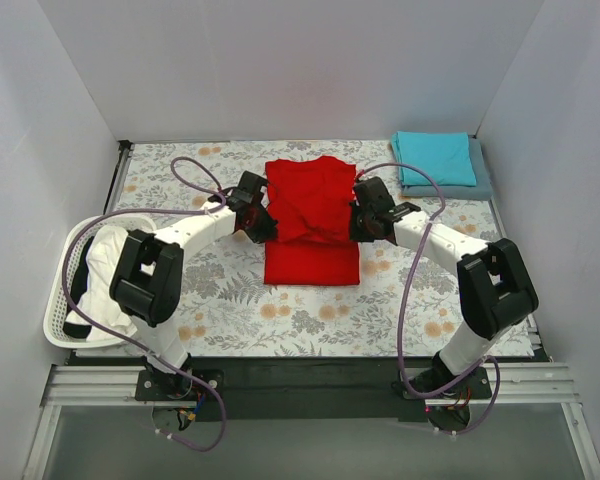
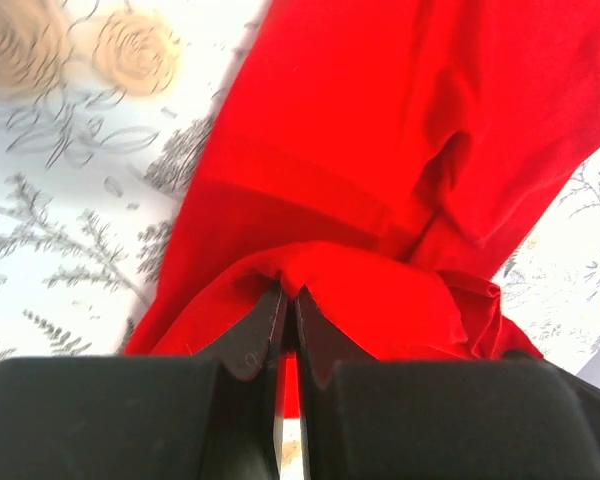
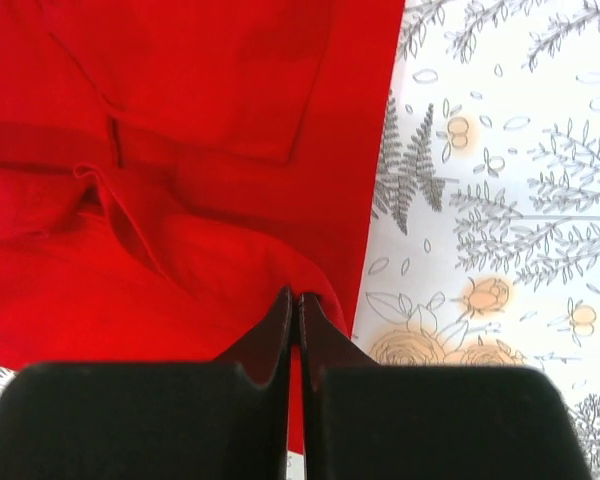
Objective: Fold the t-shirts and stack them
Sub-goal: Fold the tshirt
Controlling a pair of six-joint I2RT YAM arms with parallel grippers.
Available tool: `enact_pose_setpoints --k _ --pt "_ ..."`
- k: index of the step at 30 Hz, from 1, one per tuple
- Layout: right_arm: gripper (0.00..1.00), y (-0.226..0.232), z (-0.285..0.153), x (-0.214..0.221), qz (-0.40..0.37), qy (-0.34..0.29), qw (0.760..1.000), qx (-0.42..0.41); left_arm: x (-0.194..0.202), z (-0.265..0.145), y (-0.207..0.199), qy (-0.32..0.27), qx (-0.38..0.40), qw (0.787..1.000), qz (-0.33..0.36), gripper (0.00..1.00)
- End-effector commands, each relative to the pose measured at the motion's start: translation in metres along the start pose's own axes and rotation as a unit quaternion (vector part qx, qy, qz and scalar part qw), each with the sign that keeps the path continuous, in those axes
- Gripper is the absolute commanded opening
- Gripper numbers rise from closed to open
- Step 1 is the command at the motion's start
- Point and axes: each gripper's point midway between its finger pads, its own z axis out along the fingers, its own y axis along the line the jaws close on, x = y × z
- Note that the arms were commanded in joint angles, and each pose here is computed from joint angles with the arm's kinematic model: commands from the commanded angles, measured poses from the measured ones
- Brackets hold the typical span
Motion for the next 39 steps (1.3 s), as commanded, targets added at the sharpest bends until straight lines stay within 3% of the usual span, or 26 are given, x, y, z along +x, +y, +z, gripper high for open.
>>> enact_pose_setpoints --k 1,12,13,14,15,16,18,21,23,24,26,27,30,31,34,39 --pt "0.01 0.013 0.004 -0.035 -0.004 -0.033 0.999 -0.035 -0.018 0.001 -0.015 -0.012 0.018 1.0 0.004 0.0" --pt "0.01 0.008 0.031 -0.059 0.003 -0.022 0.998 -0.067 -0.049 0.016 -0.024 -0.025 0.03 0.999 -0.001 0.0" --pt "0.08 0.006 0.032 -0.06 0.003 -0.021 0.997 -0.07 -0.049 0.015 -0.026 -0.012 0.042 0.999 0.0 0.0" --pt "0.18 0.007 0.032 -0.064 0.002 -0.023 0.997 -0.073 -0.051 0.015 -0.028 -0.012 0.048 0.999 0.0 0.15" --pt "0.41 0.007 0.031 -0.068 -0.001 -0.026 0.997 -0.077 -0.055 0.013 -0.029 -0.015 0.053 0.998 0.0 0.26" --pt "0.53 0.004 0.029 -0.074 0.0 -0.033 0.997 -0.076 -0.059 0.011 -0.03 -0.016 0.059 0.998 0.004 0.36" --pt "0.71 0.006 0.016 -0.091 -0.003 -0.056 0.995 -0.083 -0.067 -0.001 -0.038 -0.03 0.081 0.996 0.011 0.56" --pt "0.8 0.011 -0.003 -0.106 -0.011 -0.075 0.993 -0.091 -0.076 -0.02 -0.045 -0.046 0.1 0.994 0.021 0.59" --pt "0.79 0.015 -0.011 -0.104 -0.013 -0.071 0.992 -0.102 -0.069 -0.027 -0.047 -0.033 0.113 0.993 0.022 0.56" --pt "0.72 0.018 -0.016 -0.098 -0.014 -0.068 0.992 -0.109 -0.064 -0.029 -0.045 -0.026 0.115 0.993 0.019 0.49" --pt "0.66 0.026 -0.02 -0.084 -0.024 -0.061 0.992 -0.112 -0.047 -0.031 -0.037 -0.007 0.113 0.993 0.018 0.42" --pt "0.58 0.029 -0.021 -0.07 -0.031 -0.052 0.992 -0.11 -0.035 -0.03 -0.03 0.002 0.108 0.994 0.019 0.3" --pt "0.52 0.036 -0.016 -0.051 -0.036 -0.04 0.992 -0.118 -0.015 -0.024 -0.025 0.027 0.115 0.993 0.022 0.12" --pt "0.49 0.04 -0.012 -0.042 -0.04 -0.03 0.991 -0.121 -0.008 -0.021 -0.028 0.033 0.121 0.992 0.026 0.0" --pt "0.4 0.05 0.001 -0.034 -0.045 -0.01 0.989 -0.137 0.008 -0.009 -0.036 0.064 0.132 0.988 0.042 0.0" --pt "0.38 0.057 0.022 -0.037 -0.053 0.003 0.989 -0.141 -0.001 0.015 -0.064 0.07 0.154 0.983 0.069 0.0"
